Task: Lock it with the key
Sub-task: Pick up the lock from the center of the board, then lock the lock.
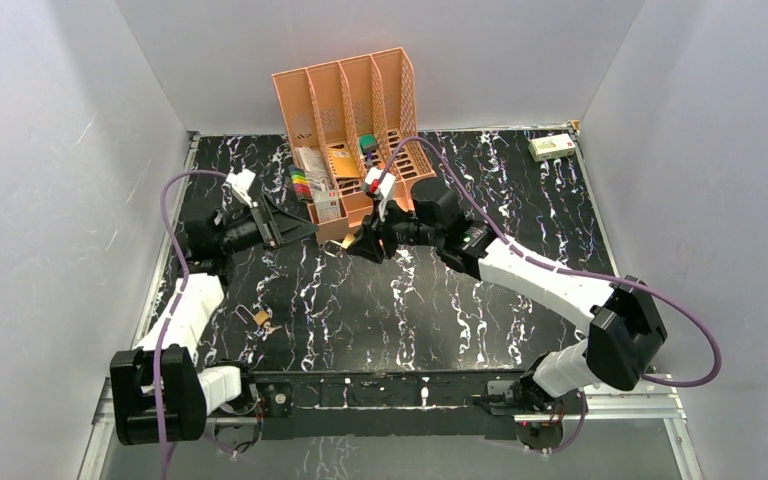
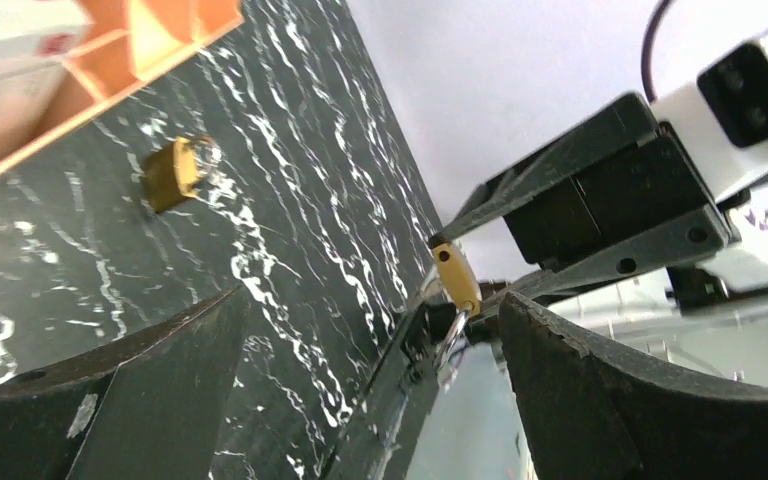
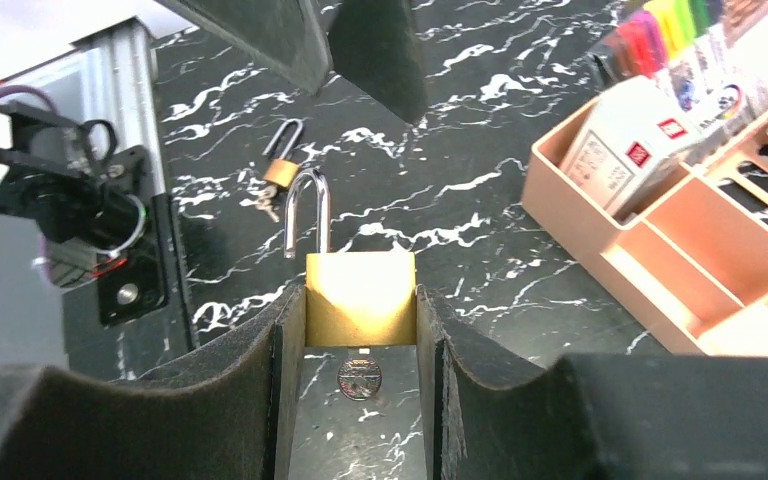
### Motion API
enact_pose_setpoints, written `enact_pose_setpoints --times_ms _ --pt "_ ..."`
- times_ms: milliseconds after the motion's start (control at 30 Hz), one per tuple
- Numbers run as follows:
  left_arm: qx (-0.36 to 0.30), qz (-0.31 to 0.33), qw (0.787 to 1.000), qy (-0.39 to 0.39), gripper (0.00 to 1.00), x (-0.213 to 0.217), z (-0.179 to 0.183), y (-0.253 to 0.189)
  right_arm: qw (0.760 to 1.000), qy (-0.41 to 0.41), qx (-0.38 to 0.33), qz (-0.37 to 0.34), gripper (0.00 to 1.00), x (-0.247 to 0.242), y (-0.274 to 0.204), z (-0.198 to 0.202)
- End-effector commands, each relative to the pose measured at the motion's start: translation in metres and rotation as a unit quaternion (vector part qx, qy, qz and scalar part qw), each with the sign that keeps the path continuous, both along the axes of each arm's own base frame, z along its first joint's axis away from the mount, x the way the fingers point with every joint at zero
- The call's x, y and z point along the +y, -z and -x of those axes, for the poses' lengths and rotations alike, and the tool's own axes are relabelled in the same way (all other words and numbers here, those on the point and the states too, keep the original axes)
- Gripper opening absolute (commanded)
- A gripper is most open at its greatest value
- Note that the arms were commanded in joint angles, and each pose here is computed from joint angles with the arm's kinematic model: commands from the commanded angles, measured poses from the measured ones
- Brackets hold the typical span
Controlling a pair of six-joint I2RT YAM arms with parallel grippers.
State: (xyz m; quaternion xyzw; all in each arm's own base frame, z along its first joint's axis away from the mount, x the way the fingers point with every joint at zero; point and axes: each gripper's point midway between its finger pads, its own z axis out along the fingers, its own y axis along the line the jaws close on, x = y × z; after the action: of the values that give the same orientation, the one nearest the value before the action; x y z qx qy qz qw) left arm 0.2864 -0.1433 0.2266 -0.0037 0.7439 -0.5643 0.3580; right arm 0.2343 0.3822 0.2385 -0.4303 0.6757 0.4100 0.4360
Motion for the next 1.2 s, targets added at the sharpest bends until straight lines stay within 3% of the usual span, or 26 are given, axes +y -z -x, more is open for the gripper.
enact_pose_setpoints --times_ms 0,267,567,700,933,1167 --pt "-0.084 -0.002 0.993 0.080 0.93 -0.025 0.021 -0.038 0.999 -0.038 0.009 -0.021 0.24 0.000 -0.015 0.019" --pt "-0.082 -0.009 0.989 0.122 0.77 -0.046 0.032 -0.040 0.999 -0.029 0.009 -0.037 0.24 -0.009 -0.018 0.023" --pt "-0.038 -0.022 0.989 0.144 0.79 -0.058 0.037 -0.022 0.999 -0.018 -0.005 -0.049 0.24 -0.017 -0.030 0.024" --pt "-0.043 -0.007 0.984 0.172 0.74 -0.069 0.045 -0.025 0.999 -0.011 -0.006 -0.047 0.24 -0.018 -0.028 0.021" --pt "-0.042 -0.007 0.980 0.194 0.56 -0.075 0.050 -0.025 0.999 -0.003 -0.010 -0.049 0.24 -0.019 -0.031 0.016" --pt "-0.044 0.004 0.976 0.215 0.48 -0.077 0.057 -0.026 0.999 0.004 -0.014 -0.046 0.25 -0.023 -0.031 0.012"
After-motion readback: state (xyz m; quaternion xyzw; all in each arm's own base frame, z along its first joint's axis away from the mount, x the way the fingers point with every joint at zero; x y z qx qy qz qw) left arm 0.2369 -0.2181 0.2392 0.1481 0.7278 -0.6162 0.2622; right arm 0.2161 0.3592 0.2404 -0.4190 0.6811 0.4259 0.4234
